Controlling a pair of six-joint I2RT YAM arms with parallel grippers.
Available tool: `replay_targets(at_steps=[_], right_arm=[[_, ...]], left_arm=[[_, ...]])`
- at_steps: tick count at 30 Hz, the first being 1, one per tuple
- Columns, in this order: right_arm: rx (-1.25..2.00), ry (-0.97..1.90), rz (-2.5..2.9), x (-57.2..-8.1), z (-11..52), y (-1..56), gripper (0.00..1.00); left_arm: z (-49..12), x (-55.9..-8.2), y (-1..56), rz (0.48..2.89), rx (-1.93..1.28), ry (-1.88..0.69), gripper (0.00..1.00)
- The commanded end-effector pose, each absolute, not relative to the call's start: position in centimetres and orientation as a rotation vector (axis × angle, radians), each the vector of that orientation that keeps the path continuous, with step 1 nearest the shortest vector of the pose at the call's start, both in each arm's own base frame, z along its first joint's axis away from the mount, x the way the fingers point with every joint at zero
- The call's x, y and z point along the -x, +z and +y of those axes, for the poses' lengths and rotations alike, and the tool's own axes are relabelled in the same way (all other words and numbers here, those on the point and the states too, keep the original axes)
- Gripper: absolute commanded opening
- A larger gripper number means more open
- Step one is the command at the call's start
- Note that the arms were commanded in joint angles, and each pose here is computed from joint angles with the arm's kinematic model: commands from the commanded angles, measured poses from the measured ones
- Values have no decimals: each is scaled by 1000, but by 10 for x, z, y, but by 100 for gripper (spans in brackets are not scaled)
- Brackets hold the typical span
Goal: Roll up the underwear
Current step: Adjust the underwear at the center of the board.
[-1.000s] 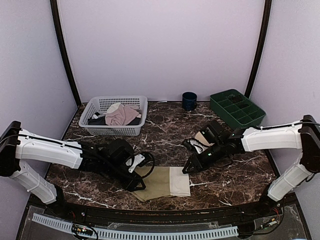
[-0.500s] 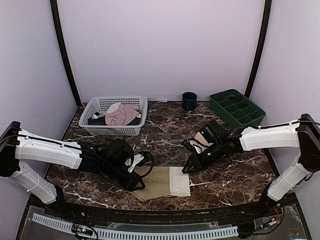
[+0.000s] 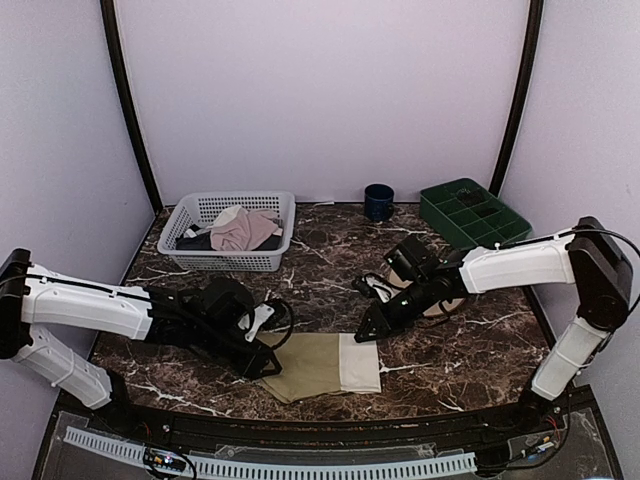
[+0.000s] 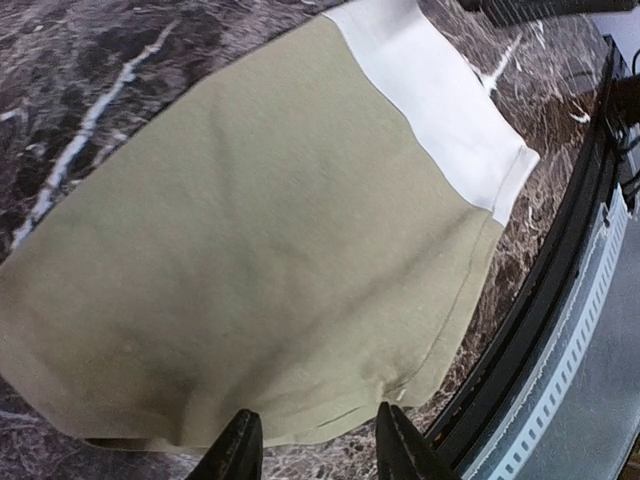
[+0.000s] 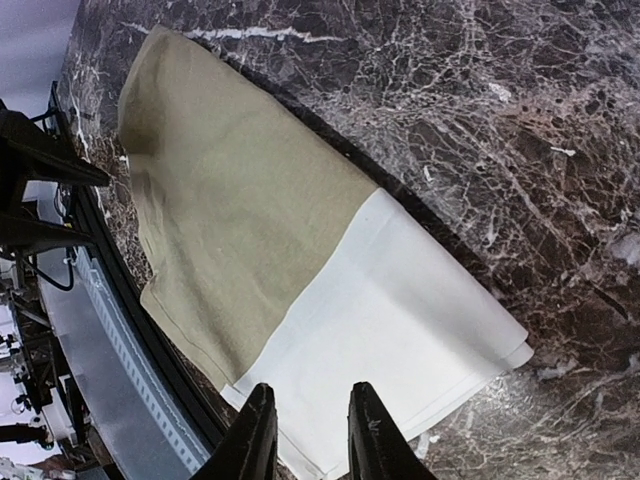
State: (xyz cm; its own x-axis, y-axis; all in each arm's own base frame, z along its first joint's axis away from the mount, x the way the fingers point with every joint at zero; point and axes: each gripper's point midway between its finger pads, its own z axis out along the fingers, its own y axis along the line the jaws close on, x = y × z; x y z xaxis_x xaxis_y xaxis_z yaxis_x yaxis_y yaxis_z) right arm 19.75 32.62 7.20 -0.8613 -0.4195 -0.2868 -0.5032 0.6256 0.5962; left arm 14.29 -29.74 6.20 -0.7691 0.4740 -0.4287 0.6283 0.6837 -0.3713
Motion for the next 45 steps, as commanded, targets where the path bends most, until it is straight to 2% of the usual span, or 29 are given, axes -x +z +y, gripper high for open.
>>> replay_targets(at_steps=[1,5,16,23,34,40,45], right_arm=[[806,1073,2695,-209,337,73,24],[827,1072,2712,-214,344,64,21],[860,1041,2779,-212,343,34,16],[848,976,2862,-198,324,14,14],[802,938,2894,-181,307,14,13],[854,873,2816,-206,319,32,14],[973,893,2688,-216,331,64,20]], left_arm=[[-277,-165,74,2593,-674,-752,41],[-258,-181,77,2589,-564,-731,42],[-263,-178,58,2673,-635,-727,42],[-245,-180,28,2789,-586,-551,39],[-238,-213,16,2837,-631,-347,37],[-267,-201,51,2728,-791,-626,42],[-289,-170,95,2472,-1039,-895,51]])
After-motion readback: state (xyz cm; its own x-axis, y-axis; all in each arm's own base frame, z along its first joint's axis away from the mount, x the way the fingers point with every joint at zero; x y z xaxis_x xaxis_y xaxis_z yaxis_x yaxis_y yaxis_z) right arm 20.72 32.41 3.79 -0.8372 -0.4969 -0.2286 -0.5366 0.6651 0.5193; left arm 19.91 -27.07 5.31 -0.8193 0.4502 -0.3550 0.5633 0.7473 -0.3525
